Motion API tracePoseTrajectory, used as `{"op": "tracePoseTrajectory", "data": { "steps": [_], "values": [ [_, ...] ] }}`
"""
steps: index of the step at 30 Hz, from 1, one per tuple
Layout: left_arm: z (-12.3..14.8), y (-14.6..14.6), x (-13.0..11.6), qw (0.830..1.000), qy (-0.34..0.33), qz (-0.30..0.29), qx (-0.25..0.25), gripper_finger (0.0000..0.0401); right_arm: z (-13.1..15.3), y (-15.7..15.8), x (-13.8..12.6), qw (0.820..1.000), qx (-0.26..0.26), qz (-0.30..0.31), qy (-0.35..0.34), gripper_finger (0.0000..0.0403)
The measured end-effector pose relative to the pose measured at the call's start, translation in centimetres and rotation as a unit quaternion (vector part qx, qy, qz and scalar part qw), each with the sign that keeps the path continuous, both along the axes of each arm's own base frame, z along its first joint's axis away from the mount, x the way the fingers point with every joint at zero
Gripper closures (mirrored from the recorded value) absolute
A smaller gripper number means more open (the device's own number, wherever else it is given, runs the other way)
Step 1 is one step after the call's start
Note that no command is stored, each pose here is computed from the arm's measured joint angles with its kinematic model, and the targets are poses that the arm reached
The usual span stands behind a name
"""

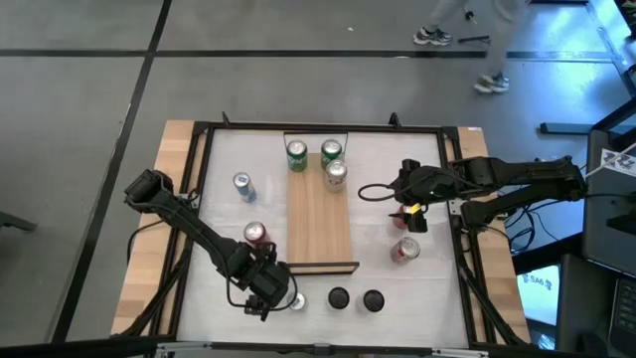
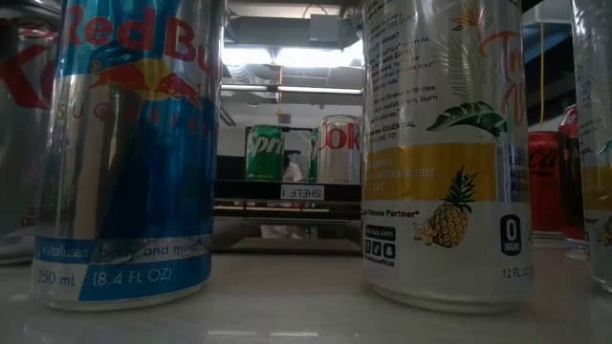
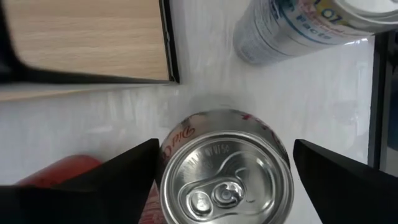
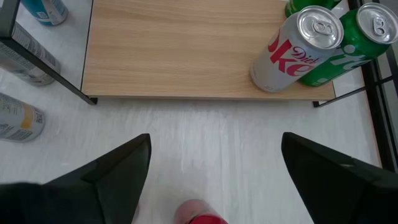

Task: Place canned beverage on shelf
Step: Put the silver soda can on the shelf aligned with the other silver soda can

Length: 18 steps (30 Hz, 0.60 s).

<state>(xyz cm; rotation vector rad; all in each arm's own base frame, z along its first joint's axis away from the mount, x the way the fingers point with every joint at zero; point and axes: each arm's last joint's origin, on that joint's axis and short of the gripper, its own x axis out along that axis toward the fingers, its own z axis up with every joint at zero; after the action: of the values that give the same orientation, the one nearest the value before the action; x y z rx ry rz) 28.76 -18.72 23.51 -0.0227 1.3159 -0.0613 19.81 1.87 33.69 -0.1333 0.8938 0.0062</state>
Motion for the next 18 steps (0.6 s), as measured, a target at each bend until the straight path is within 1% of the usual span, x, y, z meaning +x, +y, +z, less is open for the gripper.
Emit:
{"op": "tracePoseTrajectory", "data": {
  "steps": [8,15,18],
  "values": [
    [-0.4,0.08,-0.16,1.0,0.006,0.0,0.002,0.0082,0.0,0.0,-0.01,1.0,0.0,0.0,0.0,0.0047],
    [-0.43,0.17,-0.28,1.0,0.008,0.001,0.002,0.01,0.0,0.0,-0.01,1.0,0.0,0.0,0.0,0.0047],
    [-0.16,0.13,-0.26,1.0,0.01,0.011,-0.004,0.0104,0.0,0.0,-0.01,1.0,0.0,0.0,0.0,0.0047]
  ]
}}
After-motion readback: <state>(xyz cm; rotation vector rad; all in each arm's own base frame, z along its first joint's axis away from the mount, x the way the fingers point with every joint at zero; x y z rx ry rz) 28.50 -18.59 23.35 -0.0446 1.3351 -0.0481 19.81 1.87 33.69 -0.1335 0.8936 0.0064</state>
